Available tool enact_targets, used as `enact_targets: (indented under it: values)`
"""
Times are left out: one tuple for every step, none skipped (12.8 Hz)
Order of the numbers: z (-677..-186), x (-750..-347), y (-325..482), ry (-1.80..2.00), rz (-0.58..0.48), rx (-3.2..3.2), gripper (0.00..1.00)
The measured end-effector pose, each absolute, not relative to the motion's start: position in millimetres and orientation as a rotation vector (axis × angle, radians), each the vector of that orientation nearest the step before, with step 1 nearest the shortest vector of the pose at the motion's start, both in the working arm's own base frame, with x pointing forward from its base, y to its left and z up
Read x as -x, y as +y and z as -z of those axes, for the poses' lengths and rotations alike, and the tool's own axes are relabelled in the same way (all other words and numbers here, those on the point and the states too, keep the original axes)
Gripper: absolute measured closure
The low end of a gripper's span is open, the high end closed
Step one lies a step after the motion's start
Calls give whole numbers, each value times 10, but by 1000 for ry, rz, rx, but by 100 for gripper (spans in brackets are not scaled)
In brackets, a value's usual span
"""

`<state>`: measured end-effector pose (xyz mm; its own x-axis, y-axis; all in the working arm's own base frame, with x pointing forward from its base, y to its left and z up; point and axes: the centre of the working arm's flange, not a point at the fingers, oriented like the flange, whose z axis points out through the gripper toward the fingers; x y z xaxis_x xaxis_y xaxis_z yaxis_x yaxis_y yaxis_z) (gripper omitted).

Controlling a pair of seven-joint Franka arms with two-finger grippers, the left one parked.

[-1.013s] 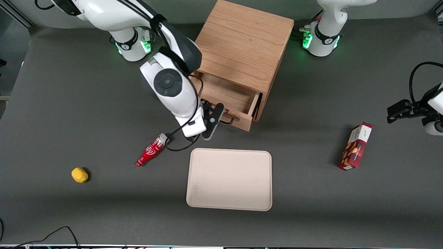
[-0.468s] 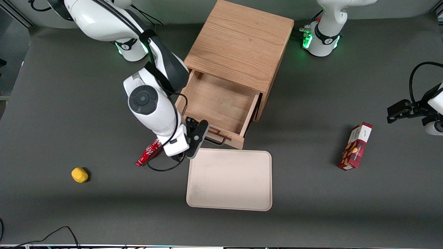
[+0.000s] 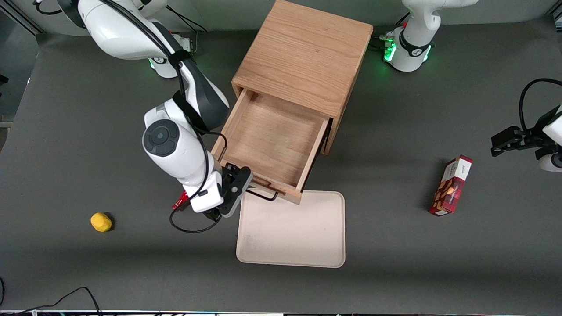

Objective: Open upper drawer

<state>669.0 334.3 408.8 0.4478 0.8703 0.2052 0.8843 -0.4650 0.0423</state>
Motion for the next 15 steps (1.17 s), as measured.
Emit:
enact_targets:
  values:
    - [-4082,-6743,3288,-1577,319,2609,0]
    - [-4070,-6792,3234,-1570,328,2606,0]
    - [-4046,-6816,3203,-1558,326,2602,0]
    - [-4029,-6827,3187,-1538,324,2598,0]
    - [-4031,-6833,3180,-1511,327,2590,0]
    - [-4050,-6840,3177,-1476,334,2584,0]
    - [-4094,-6857,3167,-1437,346,2584,0]
    - [-4160,-6880,3148,-1406,365,2592,0]
    - [-4261,-6909,3118,-1374,391,2603,0]
    - [-4372,-6924,3089,-1324,414,2613,0]
    - [-4501,-6934,3051,-1248,436,2610,0]
    - [-4661,-6935,2979,-1163,455,2597,0]
    - [-4876,-6908,2830,-1065,438,2600,0]
    - [-5091,-6856,2640,-959,395,2628,0]
    - [-5311,-6781,2399,-827,348,2670,0]
